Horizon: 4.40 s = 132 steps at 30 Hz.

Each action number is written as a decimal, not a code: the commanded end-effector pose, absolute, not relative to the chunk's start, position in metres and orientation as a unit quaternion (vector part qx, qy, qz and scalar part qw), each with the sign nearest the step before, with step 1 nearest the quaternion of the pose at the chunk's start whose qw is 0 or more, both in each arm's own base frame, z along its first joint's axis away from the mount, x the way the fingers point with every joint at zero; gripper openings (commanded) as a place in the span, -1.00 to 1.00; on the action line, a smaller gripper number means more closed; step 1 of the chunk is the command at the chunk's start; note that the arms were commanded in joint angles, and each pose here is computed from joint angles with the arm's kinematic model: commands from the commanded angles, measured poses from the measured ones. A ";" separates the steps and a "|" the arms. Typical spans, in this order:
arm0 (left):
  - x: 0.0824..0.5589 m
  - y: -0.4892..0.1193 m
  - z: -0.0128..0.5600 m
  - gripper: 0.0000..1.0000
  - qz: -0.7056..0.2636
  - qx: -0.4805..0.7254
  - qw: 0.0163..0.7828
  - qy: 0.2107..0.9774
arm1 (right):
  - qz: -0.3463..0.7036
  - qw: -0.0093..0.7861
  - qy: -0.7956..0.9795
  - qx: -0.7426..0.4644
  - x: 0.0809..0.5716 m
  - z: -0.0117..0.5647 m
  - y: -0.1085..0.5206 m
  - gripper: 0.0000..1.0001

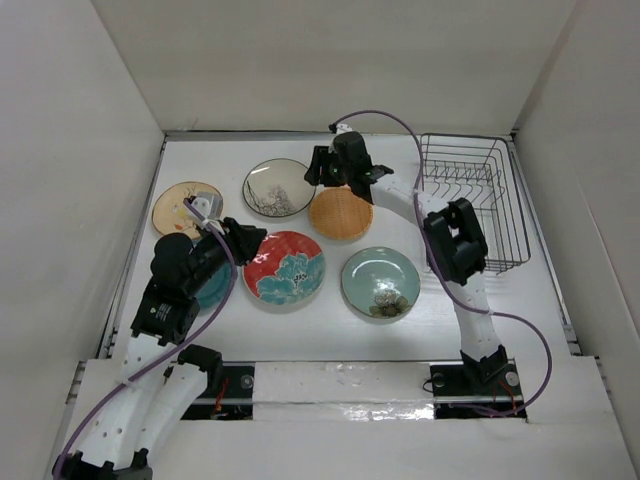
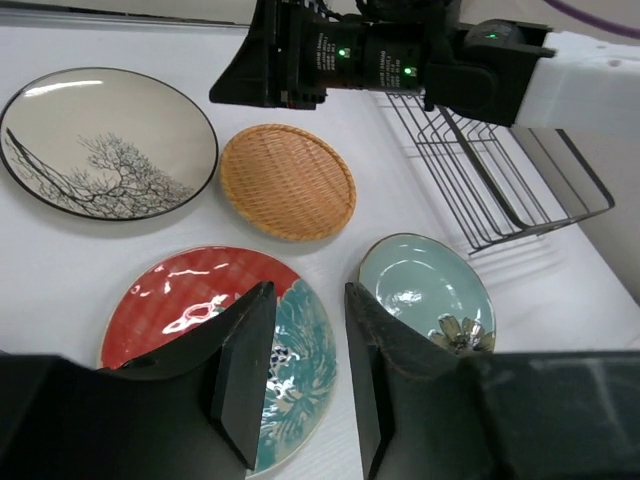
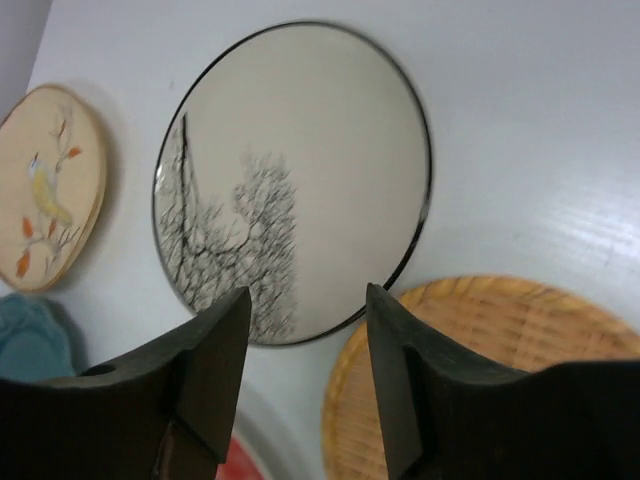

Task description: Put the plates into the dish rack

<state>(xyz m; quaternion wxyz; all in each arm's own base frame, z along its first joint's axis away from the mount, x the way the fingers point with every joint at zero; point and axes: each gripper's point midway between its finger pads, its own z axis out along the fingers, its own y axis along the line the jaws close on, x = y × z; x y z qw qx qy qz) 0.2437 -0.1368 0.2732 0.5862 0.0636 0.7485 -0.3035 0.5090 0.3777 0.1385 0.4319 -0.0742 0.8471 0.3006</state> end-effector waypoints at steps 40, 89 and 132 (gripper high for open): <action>0.247 -0.132 0.286 -0.04 -0.290 0.063 0.609 0.735 | 0.489 0.281 0.825 -0.030 0.549 0.059 0.426 -0.62; 0.176 -0.165 0.325 -0.06 -0.370 0.154 0.633 0.662 | 0.048 0.761 0.594 0.257 0.405 0.444 -0.079 -1.00; 0.161 -0.169 0.324 -0.06 -0.379 0.165 0.628 0.659 | -0.214 0.654 0.713 0.135 0.465 0.389 -0.182 -1.00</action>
